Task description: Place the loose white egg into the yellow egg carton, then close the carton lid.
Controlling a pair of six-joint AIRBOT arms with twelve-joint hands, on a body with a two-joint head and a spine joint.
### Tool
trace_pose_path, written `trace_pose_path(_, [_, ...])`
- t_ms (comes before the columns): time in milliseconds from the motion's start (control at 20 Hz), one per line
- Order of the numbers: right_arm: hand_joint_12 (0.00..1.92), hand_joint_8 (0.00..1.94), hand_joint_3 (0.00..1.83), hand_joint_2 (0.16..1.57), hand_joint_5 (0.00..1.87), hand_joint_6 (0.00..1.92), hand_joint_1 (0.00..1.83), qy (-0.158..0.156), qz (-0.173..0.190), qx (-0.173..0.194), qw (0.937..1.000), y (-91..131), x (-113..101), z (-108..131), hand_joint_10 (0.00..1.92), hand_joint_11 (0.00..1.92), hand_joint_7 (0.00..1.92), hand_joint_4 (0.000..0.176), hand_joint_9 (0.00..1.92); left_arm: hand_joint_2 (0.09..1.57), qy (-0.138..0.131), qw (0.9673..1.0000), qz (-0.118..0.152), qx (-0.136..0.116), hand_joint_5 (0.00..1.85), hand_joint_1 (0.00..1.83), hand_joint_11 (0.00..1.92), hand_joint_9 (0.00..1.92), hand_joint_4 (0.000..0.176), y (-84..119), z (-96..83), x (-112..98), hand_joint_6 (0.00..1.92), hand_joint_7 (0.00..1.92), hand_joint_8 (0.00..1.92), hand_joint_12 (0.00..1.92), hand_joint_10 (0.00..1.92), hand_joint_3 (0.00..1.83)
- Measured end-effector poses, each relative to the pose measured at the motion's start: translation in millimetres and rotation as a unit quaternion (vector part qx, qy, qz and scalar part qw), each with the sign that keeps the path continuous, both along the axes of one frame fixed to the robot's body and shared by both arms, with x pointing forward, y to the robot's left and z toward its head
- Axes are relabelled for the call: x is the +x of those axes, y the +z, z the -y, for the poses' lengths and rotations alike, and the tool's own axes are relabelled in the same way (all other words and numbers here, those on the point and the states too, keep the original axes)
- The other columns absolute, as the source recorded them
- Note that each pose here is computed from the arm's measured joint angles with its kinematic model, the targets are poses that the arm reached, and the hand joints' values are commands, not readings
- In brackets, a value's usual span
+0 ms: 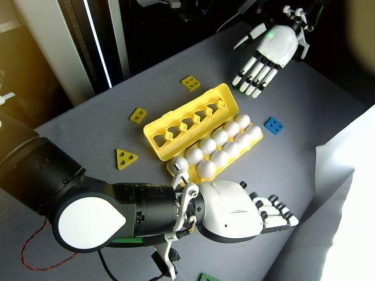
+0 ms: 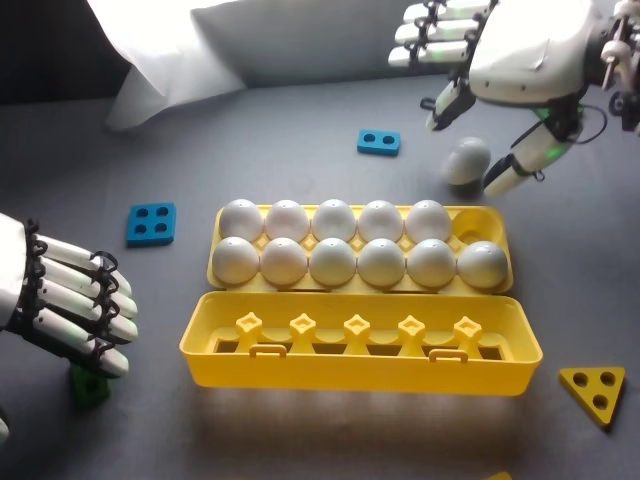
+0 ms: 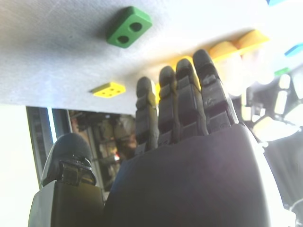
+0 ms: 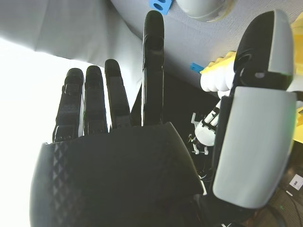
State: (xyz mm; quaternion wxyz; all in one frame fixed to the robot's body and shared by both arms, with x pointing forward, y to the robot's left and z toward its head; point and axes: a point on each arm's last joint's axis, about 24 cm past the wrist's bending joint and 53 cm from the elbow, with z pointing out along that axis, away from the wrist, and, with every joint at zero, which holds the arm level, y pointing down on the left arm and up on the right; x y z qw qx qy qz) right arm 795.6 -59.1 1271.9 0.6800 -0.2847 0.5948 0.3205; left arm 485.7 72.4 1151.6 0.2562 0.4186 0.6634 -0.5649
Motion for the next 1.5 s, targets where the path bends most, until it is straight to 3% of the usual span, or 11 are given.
trace_pose_path(200, [0.0, 0.01, 0.0, 0.78, 0.83, 0.01, 0.64, 0.001, 0.001, -0.007, 1.0, -8, 3, -2, 0.0, 0.0, 0.08, 0.176, 0.0, 1.2, 0.0, 1.0, 0.0, 0.0, 0.29, 0.0, 0.0, 0.15, 0.067, 0, 0.1, 0, 0.01, 0.21, 0.01, 0.36, 0.01, 0.0])
trace_pose_path(250, [0.0, 0.01, 0.01, 0.79, 0.83, 0.0, 0.65, -0.001, 0.002, -0.007, 1.0, -7, 5, 0, 0.0, 0.0, 0.08, 0.176, 0.0, 1.2, 0.0, 1.0, 0.0, 0.0, 0.35, 0.0, 0.0, 0.21, 0.066, 0, 0.0, 0, 0.0, 0.28, 0.0, 0.5, 0.01, 0.0])
trace_pose_path(300, [0.0, 0.01, 0.0, 0.78, 0.85, 0.01, 0.7, -0.003, 0.003, -0.005, 1.0, -6, 7, 1, 0.0, 0.0, 0.1, 0.176, 0.0, 1.2, 0.0, 1.0, 0.0, 0.001, 0.34, 0.0, 0.0, 0.22, 0.078, 0, 0.0, 0, 0.0, 0.28, 0.0, 0.51, 0.0, 0.0])
trace_pose_path(500, [0.0, 0.0, 0.01, 0.79, 0.81, 0.0, 0.67, -0.002, 0.003, -0.007, 1.0, -11, 9, 1, 0.0, 0.0, 0.08, 0.176, 0.0, 1.19, -0.001, 1.0, 0.0, 0.001, 0.31, 0.0, 0.0, 0.17, 0.086, -1, 0.1, -1, 0.0, 0.23, 0.0, 0.38, 0.0, 0.0])
trace_pose_path(550, [0.0, 0.0, 0.01, 0.8, 0.82, 0.0, 0.67, 0.001, 0.004, -0.009, 1.0, -12, 8, -1, 0.0, 0.0, 0.08, 0.176, 0.0, 1.19, -0.001, 1.0, 0.001, 0.001, 0.32, 0.0, 0.0, 0.15, 0.074, -1, 0.1, 0, 0.0, 0.22, 0.0, 0.36, 0.0, 0.0])
trace_pose_path(700, [0.0, 0.01, 0.0, 0.79, 0.83, 0.0, 0.66, 0.007, 0.007, -0.007, 0.9999, -11, 5, -6, 0.0, 0.0, 0.12, 0.176, 0.0, 1.21, -0.001, 1.0, 0.001, 0.001, 0.34, 0.0, 0.0, 0.17, 0.069, 0, 0.3, 0, 0.0, 0.25, 0.01, 0.4, 0.0, 0.0])
trace_pose_path(900, [0.0, 0.01, 0.0, 0.79, 0.83, 0.0, 0.66, 0.01, 0.006, -0.01, 0.9999, -15, 4, -9, 0.0, 0.0, 0.12, 0.176, 0.0, 1.21, -0.001, 1.0, 0.002, 0.002, 0.33, 0.0, 0.0, 0.12, 0.069, -1, 0.1, 0, 0.01, 0.23, 0.01, 0.2, 0.01, 0.0])
trace_pose_path(1000, [0.0, 0.0, 0.0, 0.8, 0.82, 0.0, 0.65, 0.011, 0.008, -0.013, 0.9998, -15, 4, -9, 0.0, 0.0, 0.11, 0.176, 0.0, 1.22, -0.001, 1.0, 0.002, 0.002, 0.33, 0.0, 0.0, 0.13, 0.096, -1, 0.2, 0, 0.0, 0.22, 0.0, 0.29, 0.0, 0.0])
trace_pose_path(1250, [0.0, 0.0, 0.01, 0.81, 0.8, 0.0, 0.65, 0.011, 0.015, -0.014, 0.9997, -14, 4, -9, 0.0, 0.0, 0.09, 0.176, 0.0, 1.23, 0.0, 1.0, 0.002, 0.003, 0.32, 0.0, 0.0, 0.13, 0.098, -1, 0.1, 0, 0.0, 0.22, 0.0, 0.31, 0.0, 0.0])
trace_pose_path(1400, [0.0, 0.0, 0.0, 0.8, 0.81, 0.01, 0.67, 0.009, 0.016, -0.015, 0.9997, -14, 6, -8, 0.0, 0.0, 0.1, 0.176, 0.0, 1.23, 0.0, 1.0, 0.002, 0.003, 0.35, 0.0, 0.0, 0.12, 0.066, -1, 0.7, 0, 0.0, 0.23, 0.0, 0.26, 0.0, 0.0])
trace_pose_path(1500, [0.0, 0.0, 0.01, 0.81, 0.82, 0.01, 0.64, 0.009, 0.016, -0.015, 0.9997, -14, 6, -9, 0.0, 0.0, 0.09, 0.176, 0.0, 1.22, 0.0, 1.0, 0.002, 0.003, 0.32, 0.0, 0.0, 0.1, 0.071, -1, 0.8, 0, 0.0, 0.22, 0.0, 0.15, 0.0, 0.0])
